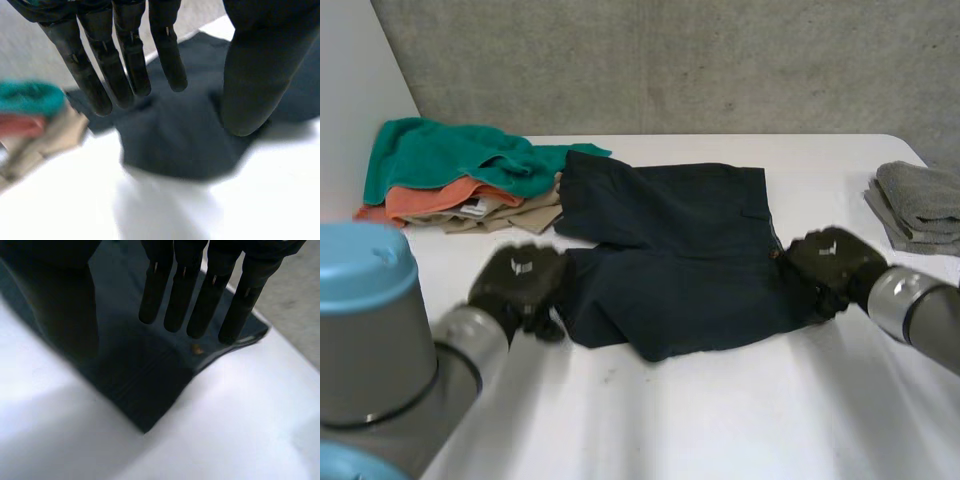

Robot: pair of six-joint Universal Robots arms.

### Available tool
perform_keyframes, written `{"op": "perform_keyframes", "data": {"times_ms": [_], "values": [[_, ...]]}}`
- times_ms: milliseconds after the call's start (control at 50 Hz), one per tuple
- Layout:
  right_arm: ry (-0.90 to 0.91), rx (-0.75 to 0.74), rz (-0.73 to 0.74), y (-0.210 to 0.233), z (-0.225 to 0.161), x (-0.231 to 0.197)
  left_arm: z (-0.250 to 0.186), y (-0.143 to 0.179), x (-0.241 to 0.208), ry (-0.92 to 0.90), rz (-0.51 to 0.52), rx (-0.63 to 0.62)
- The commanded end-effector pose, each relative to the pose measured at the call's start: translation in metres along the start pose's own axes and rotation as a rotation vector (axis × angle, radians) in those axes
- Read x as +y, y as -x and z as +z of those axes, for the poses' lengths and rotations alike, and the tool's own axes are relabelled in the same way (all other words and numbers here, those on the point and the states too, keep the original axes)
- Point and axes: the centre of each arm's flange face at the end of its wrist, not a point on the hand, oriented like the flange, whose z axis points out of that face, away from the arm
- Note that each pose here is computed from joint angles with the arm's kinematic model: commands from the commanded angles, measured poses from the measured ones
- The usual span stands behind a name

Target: Fold the laundry.

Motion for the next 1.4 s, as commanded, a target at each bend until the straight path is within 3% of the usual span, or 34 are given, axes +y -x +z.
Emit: {"op": "perform_keyframes", "data": {"times_ms": [20, 300, 660, 760, 880, 1060, 1180, 1400], "values": [[-0.014, -0.050, -0.054, 0.010, 0.000, 0.019, 0.002, -0.007, 0.036, 0.115, -0.084, 0.035], [-0.096, 0.019, -0.120, 0.004, 0.032, 0.034, 0.059, -0.004, 0.028, -0.016, -0.085, 0.032], [-0.116, 0.077, -0.138, -0.008, 0.055, 0.037, 0.119, -0.010, 0.021, -0.043, -0.086, 0.040], [-0.110, 0.097, -0.146, -0.008, 0.053, 0.033, 0.114, -0.008, 0.017, -0.049, -0.088, 0.029], [-0.067, 0.126, -0.141, -0.009, 0.043, 0.031, 0.079, 0.005, -0.017, -0.099, -0.084, 0.014], [-0.026, 0.124, -0.120, -0.015, 0.004, 0.004, 0.049, 0.056, -0.030, -0.101, -0.061, -0.107], [-0.001, 0.066, -0.099, 0.002, 0.001, 0.006, 0.047, 0.046, -0.005, -0.031, 0.061, -0.031], [0.010, 0.014, -0.099, 0.027, 0.006, 0.009, 0.040, 0.048, 0.000, -0.009, 0.088, -0.061]]}}
